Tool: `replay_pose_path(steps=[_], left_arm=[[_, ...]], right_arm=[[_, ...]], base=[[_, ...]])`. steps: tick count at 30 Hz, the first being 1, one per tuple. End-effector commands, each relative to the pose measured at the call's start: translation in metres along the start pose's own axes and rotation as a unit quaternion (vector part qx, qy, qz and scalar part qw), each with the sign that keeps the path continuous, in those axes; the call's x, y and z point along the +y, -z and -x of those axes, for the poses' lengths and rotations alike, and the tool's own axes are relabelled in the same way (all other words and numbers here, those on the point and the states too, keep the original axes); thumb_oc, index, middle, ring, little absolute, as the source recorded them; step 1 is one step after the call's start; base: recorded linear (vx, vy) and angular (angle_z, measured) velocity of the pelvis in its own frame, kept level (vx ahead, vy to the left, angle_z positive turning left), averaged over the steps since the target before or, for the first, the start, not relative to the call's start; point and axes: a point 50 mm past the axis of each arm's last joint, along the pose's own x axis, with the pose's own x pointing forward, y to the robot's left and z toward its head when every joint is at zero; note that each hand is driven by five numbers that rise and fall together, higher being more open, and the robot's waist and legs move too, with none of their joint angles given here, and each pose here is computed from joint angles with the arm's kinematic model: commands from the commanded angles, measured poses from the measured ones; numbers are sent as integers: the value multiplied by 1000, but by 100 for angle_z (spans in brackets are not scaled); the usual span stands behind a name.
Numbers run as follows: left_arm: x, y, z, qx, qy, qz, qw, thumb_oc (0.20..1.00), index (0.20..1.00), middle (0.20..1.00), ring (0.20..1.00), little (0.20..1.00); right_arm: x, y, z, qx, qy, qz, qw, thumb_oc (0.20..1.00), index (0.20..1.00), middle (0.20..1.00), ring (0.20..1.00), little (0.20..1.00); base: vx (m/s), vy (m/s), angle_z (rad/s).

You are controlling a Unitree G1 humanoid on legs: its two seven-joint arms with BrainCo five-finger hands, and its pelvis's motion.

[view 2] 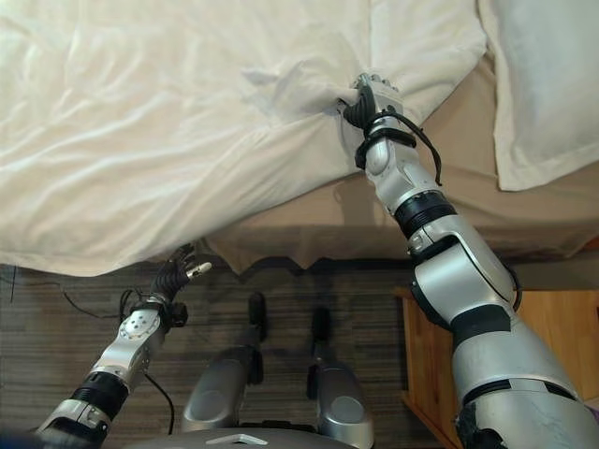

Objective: Making the bed.

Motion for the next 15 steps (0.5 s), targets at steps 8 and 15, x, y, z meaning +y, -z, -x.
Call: replay_pose_path(steps=[8, 15], left_arm=[[4, 17, 0, 42, 1, -47, 998, 1000, 1000, 1000, 1000, 1000], [-5, 23, -5, 60, 6, -41, 997, 1000, 1000, 1000, 1000, 1000]], right_arm=[[42, 71, 39, 136, -45, -49, 988, 1000, 1000, 1000, 1000, 1000], [78, 112, 82, 209, -116, -44, 970, 1000, 1000, 1000, 1000, 1000]], base=[[6, -18, -27], [3, -24, -20]])
